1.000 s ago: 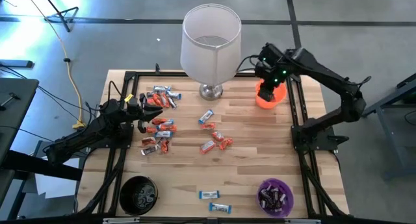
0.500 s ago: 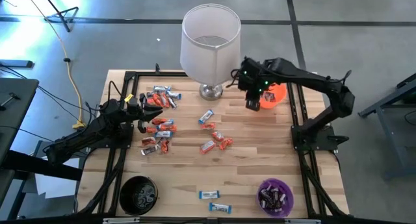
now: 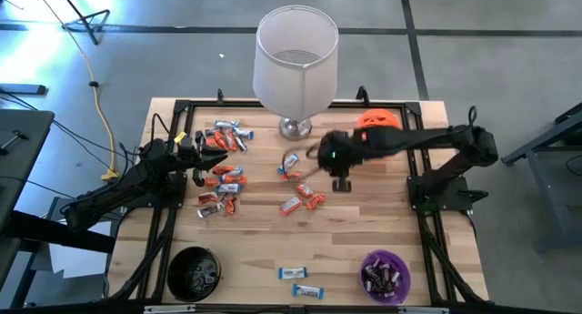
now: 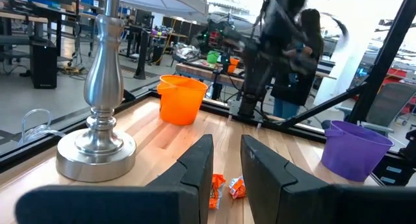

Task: Sort candy
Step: Put the white chocolate bar into the orange bucket

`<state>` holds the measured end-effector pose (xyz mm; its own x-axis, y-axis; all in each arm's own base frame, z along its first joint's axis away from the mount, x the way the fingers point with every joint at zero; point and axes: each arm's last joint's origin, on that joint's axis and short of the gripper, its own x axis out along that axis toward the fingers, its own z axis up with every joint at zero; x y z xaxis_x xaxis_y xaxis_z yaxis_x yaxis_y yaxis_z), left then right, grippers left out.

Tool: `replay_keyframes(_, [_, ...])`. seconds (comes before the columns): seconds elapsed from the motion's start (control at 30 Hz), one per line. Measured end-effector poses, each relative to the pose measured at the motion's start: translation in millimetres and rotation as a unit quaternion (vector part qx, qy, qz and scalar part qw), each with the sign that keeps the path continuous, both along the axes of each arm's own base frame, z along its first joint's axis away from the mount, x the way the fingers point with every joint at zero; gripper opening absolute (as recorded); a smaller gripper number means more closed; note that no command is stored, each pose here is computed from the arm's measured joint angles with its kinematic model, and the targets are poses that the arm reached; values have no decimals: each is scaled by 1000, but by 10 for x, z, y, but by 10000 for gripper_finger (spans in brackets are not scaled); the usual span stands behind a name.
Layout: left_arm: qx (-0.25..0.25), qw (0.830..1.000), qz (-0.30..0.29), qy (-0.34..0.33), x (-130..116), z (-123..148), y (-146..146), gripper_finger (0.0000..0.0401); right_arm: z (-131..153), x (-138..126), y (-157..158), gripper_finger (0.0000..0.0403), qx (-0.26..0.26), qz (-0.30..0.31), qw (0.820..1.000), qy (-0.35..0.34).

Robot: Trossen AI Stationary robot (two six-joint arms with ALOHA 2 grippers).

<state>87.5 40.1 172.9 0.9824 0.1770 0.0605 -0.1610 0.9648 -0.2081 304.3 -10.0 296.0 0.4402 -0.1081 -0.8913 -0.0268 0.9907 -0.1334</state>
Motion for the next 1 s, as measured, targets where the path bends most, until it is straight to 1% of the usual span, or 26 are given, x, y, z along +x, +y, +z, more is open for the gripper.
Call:
replay_keyframes(0.1, [0, 1000, 0, 0, 0, -1, 0, 65, -241, 27, 158, 103, -32, 28, 999, -12])
replay_keyframes(0.17, [0, 1000, 0, 0, 0, 0, 0, 65, -422, 16, 206, 103, -52, 43, 998, -14])
replay_keyframes(0.3, [0, 1000, 0, 0, 0, 0, 0, 64, -663, 33, 196, 103, -71, 28, 996, -52])
replay_keyframes(0.37, [0, 1000, 0, 0, 0, 0, 0, 65, -724, 48, 174, 103, -73, 26, 994, -74])
replay_keyframes(0.43, [0, 1000, 0, 0, 0, 0, 0, 65, -720, 90, 152, 103, -78, 28, 991, -105])
replay_keyframes(0.5, [0, 1000, 0, 0, 0, -1, 0, 65, -719, 123, 131, 103, -88, 36, 987, -132])
replay_keyframes(0.57, [0, 1000, 0, 0, 0, 0, 0, 65, -738, 134, 111, 103, -99, 49, 983, -144])
replay_keyframes(0.67, [0, 1000, 0, 0, 0, -1, 0, 64, -794, 178, 101, 104, -92, 74, 983, -144])
replay_keyframes(0.83, [0, 1000, 0, 0, 0, -1, 0, 64, -1039, 281, 96, 104, -98, 110, 983, -109])
replay_keyframes(0.9, [0, 1000, 0, 0, 0, -1, 0, 64, -1114, 337, 79, 104, -108, 111, 983, -95])
replay_keyframes(1.0, [0, 1000, 0, 0, 0, 0, 0, 65, -1137, 449, 34, 104, -118, 105, 983, -92])
